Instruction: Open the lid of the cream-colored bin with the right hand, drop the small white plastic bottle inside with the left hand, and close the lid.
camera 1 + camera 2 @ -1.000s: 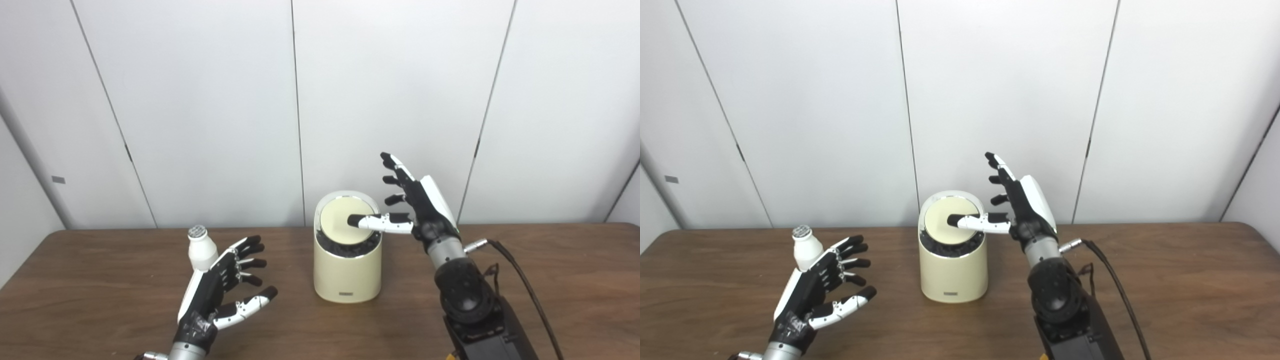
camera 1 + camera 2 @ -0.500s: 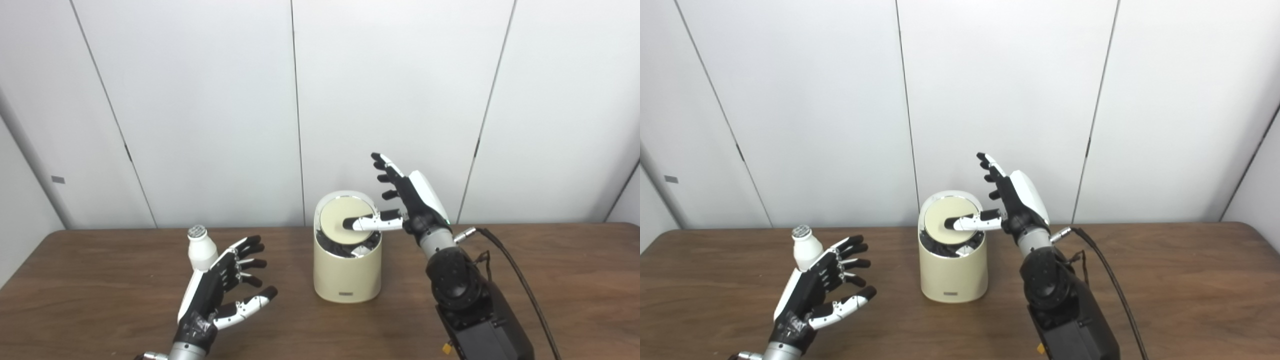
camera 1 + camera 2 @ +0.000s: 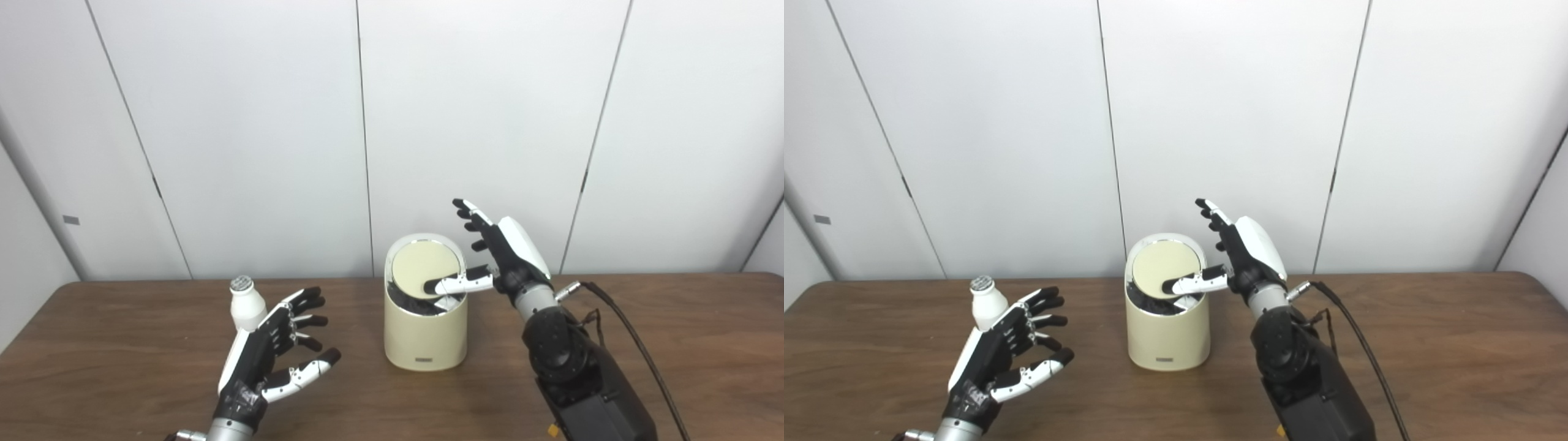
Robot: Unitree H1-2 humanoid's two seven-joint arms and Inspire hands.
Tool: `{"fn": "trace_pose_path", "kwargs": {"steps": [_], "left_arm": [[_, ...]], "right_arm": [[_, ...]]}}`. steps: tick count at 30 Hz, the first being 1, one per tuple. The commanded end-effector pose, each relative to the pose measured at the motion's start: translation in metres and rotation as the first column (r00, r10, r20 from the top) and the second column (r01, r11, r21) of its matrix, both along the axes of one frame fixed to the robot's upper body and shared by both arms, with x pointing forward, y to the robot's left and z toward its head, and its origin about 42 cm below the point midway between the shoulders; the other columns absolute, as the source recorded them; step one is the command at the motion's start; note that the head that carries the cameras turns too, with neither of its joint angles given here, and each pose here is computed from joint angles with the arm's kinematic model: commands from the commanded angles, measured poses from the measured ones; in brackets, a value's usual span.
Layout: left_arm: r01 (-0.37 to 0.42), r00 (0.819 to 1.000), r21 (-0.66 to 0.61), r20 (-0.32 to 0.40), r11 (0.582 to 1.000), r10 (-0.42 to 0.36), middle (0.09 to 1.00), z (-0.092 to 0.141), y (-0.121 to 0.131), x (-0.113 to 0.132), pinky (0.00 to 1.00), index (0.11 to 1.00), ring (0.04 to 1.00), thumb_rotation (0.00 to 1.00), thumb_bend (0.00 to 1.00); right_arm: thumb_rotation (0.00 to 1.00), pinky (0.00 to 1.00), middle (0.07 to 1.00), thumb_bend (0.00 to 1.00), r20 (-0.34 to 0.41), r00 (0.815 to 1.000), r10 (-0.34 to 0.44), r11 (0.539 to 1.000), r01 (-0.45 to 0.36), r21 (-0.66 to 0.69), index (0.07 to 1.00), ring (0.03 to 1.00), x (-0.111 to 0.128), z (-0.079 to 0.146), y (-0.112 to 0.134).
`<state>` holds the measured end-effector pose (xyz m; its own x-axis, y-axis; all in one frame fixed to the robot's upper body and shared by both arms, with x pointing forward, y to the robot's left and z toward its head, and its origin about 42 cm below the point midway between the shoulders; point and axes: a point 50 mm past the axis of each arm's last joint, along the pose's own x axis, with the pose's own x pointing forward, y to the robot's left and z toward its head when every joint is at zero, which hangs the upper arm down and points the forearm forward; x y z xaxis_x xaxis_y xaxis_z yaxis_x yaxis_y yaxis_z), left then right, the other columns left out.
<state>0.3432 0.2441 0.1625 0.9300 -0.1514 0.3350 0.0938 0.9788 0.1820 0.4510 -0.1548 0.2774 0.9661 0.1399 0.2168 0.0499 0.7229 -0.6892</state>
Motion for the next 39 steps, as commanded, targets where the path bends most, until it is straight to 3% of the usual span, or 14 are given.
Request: {"fn": "trace_pose_path", "kwargs": {"steps": [1, 7, 15, 24, 35, 39], "left_arm": [[0.012, 0.997, 0.001, 0.082, 1.0, -0.012, 0.823, 0.021, -0.003, 0.004, 0.55, 0.851, 0.729, 0.11, 0.64], [0.013, 0.997, 0.002, 0.082, 1.0, -0.013, 0.818, 0.021, -0.004, 0.004, 0.55, 0.847, 0.718, 0.08, 0.64], [0.024, 0.996, -0.001, 0.087, 1.0, -0.024, 0.816, 0.022, -0.006, 0.004, 0.55, 0.847, 0.724, 0.1, 0.65], [0.027, 0.996, -0.002, 0.09, 1.0, -0.026, 0.815, 0.024, -0.007, 0.003, 0.55, 0.848, 0.721, 0.1, 0.65], [0.028, 0.995, -0.001, 0.093, 1.0, -0.028, 0.818, 0.025, -0.006, 0.003, 0.55, 0.849, 0.719, 0.11, 0.64], [0.029, 0.995, 0.002, 0.091, 1.0, -0.029, 0.821, 0.025, -0.005, 0.003, 0.55, 0.852, 0.722, 0.09, 0.63]], "right_arm": [[0.25, 0.72, 0.905, 0.94, 0.101, 0.994, 0.029, 0.999, -0.025, -0.04, 0.923, 0.863, 0.005, 0.031, 0.006], [0.24, 0.76, 0.903, 0.92, 0.12, 0.992, 0.024, 0.985, -0.004, -0.17, 0.923, 0.864, 0.008, 0.033, 0.007], [0.18, 0.65, 0.895, 0.92, 0.12, 0.993, -0.003, 0.942, 0.043, -0.332, 0.901, 0.83, 0.007, 0.045, 0.012], [0.19, 0.64, 0.902, 0.94, 0.116, 0.993, 0.006, 0.848, 0.056, -0.526, 0.898, 0.801, 0.004, 0.057, 0.02], [0.16, 0.62, 0.916, 0.98, 0.061, 0.998, -0.006, 0.798, 0.042, -0.601, 0.891, 0.794, 0.002, 0.054, 0.022], [0.17, 0.62, 0.918, 0.98, 0.06, 0.998, -0.006, 0.802, 0.041, -0.596, 0.894, 0.799, 0.002, 0.052, 0.022]]}}
